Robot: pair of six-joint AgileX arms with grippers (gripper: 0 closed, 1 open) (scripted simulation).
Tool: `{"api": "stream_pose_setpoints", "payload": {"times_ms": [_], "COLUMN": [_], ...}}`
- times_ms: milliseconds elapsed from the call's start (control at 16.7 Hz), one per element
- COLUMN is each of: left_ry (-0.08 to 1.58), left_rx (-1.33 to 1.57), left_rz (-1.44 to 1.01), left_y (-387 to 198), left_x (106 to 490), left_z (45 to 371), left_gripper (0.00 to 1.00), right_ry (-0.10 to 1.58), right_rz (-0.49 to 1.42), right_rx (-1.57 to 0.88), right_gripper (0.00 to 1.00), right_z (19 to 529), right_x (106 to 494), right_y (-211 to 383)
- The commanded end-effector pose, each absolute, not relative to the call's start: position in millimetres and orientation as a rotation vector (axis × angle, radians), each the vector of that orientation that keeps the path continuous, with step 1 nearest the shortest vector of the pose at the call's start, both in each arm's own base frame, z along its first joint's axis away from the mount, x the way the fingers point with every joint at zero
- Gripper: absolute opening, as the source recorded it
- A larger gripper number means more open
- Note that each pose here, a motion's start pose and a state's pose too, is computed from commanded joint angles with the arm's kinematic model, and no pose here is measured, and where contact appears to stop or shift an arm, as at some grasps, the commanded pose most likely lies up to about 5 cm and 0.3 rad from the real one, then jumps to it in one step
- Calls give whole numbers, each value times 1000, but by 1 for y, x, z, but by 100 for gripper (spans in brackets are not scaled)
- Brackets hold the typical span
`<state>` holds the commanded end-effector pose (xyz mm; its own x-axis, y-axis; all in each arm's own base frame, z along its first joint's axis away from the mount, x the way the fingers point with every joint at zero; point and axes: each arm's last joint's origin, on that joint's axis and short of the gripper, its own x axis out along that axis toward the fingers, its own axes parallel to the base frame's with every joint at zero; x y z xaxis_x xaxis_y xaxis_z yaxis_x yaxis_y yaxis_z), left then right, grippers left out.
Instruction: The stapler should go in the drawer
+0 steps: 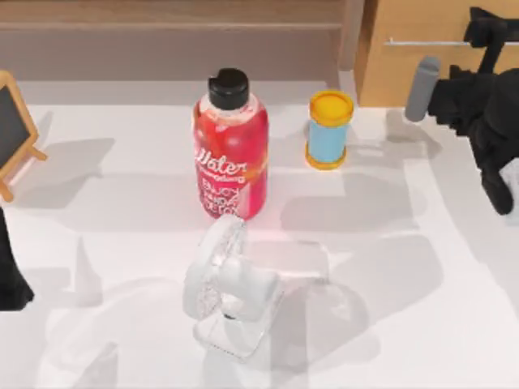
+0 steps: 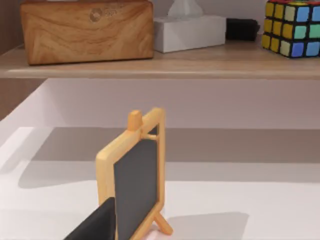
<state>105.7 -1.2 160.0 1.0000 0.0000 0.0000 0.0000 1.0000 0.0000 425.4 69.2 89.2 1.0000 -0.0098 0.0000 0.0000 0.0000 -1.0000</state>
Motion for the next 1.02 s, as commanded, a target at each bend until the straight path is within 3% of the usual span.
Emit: {"api": "stream_pose_setpoints", "payload": {"times_ms": [300, 1020], "left_ry": [0, 0], "left_rx": [0, 0], "left_rz": [0, 0], "left_y": [-1, -1], "left_x": [106, 106], "left_z": [160, 160], "left_gripper": [100, 100], "right_ry": [8, 8], "right_rz": [-8, -8], "right_rx": [-1571, -1571], "right_gripper": [100, 10], "right_z": [89, 89], "right_x": [431, 431], "right_y": [69, 69]}}
